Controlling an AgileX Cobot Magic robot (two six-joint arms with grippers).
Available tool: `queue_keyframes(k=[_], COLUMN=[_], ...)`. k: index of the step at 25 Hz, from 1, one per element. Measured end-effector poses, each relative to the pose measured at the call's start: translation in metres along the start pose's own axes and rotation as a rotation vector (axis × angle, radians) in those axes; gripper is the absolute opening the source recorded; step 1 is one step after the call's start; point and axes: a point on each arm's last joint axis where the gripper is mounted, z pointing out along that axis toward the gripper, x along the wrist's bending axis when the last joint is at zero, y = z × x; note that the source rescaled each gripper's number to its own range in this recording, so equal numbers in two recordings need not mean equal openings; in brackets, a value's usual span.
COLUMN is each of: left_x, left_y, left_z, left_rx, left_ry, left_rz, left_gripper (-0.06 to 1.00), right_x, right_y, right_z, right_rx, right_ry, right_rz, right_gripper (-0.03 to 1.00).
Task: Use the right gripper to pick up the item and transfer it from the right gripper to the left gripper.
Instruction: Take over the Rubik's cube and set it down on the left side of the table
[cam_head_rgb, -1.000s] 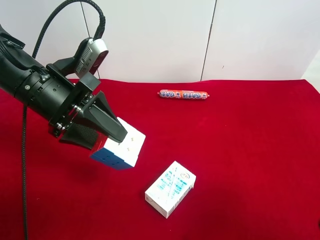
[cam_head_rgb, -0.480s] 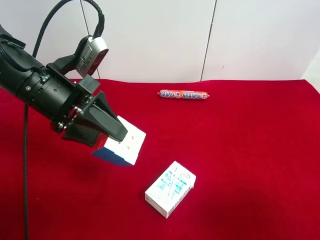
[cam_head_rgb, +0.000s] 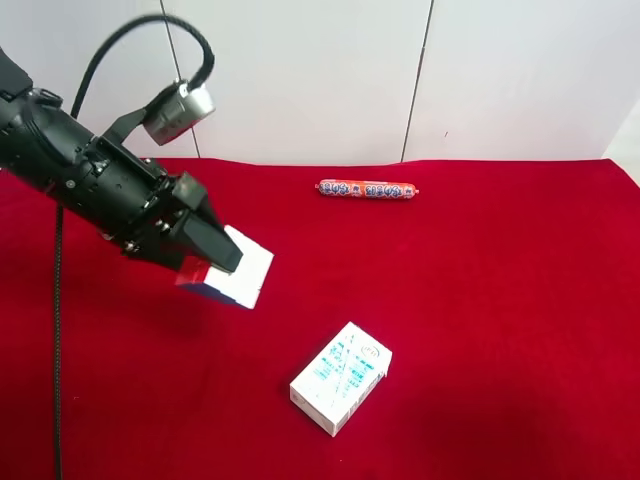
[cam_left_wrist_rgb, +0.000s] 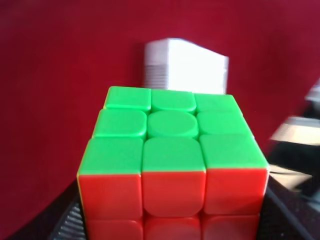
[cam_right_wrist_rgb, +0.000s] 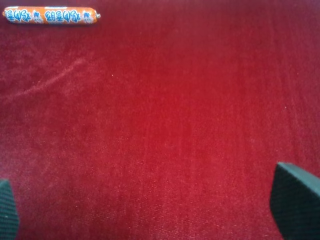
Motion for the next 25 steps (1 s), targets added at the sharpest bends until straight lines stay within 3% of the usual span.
queue_keyframes(k=[8, 13, 17, 25], left_x=[0.029, 0.051, 0.067, 0.087], left_y=[0.019, 0.027, 0.035, 0.039], left_z=[-0.020, -0.021, -0.006, 0.021], left_rx=[-0.060, -0.020, 0.040, 0.146], left_ry=[0.429, 0.632, 0.690, 0.690], left_rz=[0.063, 0.085, 0.082, 0.056], left_gripper=[0.02, 0.02, 0.02, 0.02], right_x=[0.000, 0.000, 0.000, 0.000], right_y=[0.000, 0.000, 0.000, 0.000], right_z=[0.000, 0.000, 0.000, 0.000], right_rx=[0.000, 0.000, 0.000, 0.000], right_ry=[0.000, 0.000, 0.000, 0.000], right_rz=[0.000, 0.000, 0.000, 0.000], right_gripper=[1.00, 1.00, 1.00, 1.00])
